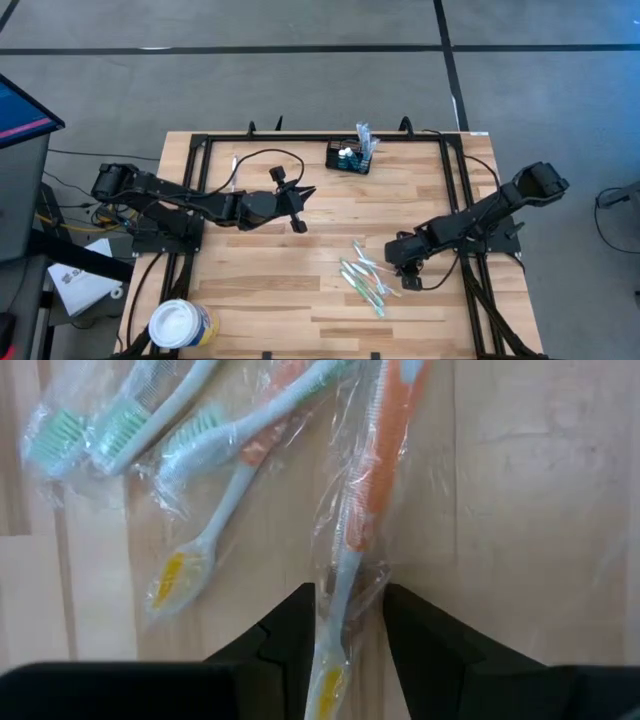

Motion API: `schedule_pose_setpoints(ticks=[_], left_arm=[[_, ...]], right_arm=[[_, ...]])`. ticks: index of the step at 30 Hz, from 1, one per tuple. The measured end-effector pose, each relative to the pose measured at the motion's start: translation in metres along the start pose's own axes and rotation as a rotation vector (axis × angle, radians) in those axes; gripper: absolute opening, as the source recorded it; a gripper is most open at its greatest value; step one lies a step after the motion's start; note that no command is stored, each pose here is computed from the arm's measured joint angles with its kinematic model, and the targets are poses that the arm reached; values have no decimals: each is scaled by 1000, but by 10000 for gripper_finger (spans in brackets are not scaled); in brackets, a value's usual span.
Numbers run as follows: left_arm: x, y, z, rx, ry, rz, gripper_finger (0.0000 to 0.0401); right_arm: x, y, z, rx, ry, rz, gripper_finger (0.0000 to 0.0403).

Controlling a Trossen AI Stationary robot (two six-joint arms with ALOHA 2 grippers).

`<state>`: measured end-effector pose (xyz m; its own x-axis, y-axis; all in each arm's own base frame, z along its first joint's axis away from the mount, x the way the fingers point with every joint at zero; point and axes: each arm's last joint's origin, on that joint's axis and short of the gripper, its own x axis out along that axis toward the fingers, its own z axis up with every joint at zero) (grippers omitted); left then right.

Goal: Pick & Place toothbrushing station
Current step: Put the orange toothbrush into the mesh organizer

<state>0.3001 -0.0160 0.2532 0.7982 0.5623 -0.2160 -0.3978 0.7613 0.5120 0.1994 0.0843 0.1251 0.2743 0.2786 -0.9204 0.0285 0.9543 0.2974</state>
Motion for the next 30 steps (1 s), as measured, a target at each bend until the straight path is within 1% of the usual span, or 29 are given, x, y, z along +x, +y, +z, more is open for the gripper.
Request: schedule_pose_setpoints(ticks=[3, 5, 7, 9, 13, 19, 23, 26, 30], left_arm=[[0, 0, 0, 0, 0, 0, 17], [0, 0, 0, 0, 0, 0, 17], [0, 0, 0, 0, 0, 0, 17], [0, 0, 0, 0, 0, 0, 17], [0, 0, 0, 0, 0, 0, 17], [0, 0, 0, 0, 0, 0, 17], [0, 0, 0, -4, -4, -11, 17], [0, -2, 1, -4, -30, -78, 17], [-1, -5, 4, -16, -88, -186, 17]], right_arm=[[-3, 2, 2, -19, 1, -2, 92], [-6, 5, 5, -23, -1, 2, 64], [-9, 8, 8, -35, 0, 2, 28], [-12, 9, 10, -66, 7, -1, 8], [-17, 13, 17, -95, -5, 0, 5], [-26, 15, 23, -118, 16, -70, 1], [-32, 19, 27, -139, 17, -91, 1], [-37, 20, 30, -146, 31, -109, 0], [-45, 21, 33, -145, 44, -185, 0]])
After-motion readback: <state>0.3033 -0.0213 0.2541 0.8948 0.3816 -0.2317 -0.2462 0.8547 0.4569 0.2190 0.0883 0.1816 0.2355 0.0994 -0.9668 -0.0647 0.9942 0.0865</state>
